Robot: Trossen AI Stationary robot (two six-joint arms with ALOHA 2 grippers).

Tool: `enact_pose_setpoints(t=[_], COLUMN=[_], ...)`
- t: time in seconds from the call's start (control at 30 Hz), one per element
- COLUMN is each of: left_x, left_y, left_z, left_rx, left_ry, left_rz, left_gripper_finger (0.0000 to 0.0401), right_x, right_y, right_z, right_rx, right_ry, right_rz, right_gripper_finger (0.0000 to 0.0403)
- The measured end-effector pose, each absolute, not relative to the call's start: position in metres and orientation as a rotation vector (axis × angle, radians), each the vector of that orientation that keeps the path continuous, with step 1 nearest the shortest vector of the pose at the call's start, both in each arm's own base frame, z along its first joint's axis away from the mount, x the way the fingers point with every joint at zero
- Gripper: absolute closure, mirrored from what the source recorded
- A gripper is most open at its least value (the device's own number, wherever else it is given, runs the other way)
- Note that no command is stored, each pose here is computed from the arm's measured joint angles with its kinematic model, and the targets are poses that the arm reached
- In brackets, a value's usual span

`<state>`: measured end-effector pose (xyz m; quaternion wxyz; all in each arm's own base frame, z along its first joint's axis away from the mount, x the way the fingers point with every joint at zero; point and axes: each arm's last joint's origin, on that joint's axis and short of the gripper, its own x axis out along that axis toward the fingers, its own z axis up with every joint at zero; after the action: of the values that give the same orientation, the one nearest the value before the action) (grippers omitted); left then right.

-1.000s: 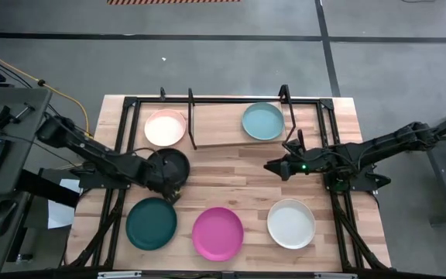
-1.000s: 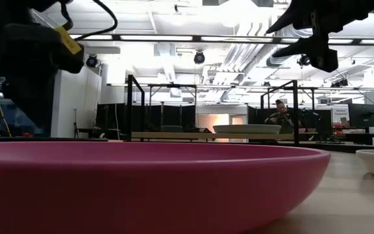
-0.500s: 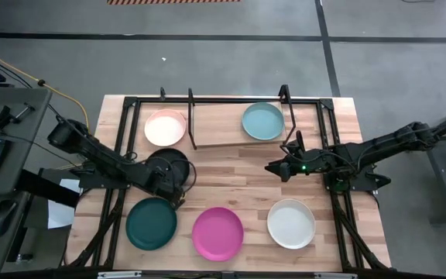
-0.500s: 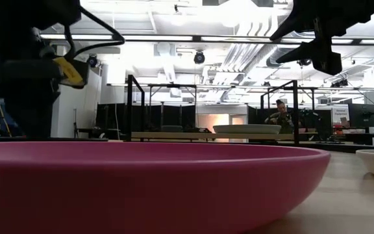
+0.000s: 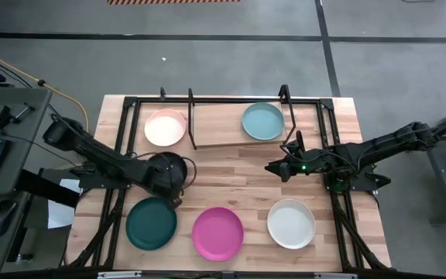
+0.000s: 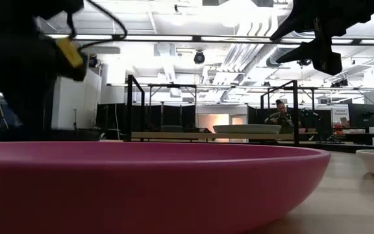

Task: Place and stack plates onto a shelf
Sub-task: Put the black plate beside the light blue plate on the shelf

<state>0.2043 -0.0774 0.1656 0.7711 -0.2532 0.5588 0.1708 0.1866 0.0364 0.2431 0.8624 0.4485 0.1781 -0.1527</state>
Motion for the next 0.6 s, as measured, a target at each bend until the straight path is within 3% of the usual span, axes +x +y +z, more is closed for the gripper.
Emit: enact_pose_setpoints(t=[0.3,0.43,0.6], left_x=[0.207,0.219,0.264], left_y=[-0.085,-0.08,-0.058], left_z=[0.279,0.321,0.352], left_rx=[-0.561,-0.473,-0.288], left_ry=[0.923,0.784,0.675], left_rz=[-0.133,-0.183,-0.082], left_gripper_finger=[0.04,0.04,0.04], right_x=[0.186,0.187,0.187], right_y=[0.036,0.036,0.036], right_z=[0.242,0.243,0.244], right_rx=[0.921,0.917,0.912], right_ry=[0.382,0.378,0.366], right_rz=[-0.321,-0.317,-0.307], right_gripper_finger=[0.0219,0.0219,0.0219])
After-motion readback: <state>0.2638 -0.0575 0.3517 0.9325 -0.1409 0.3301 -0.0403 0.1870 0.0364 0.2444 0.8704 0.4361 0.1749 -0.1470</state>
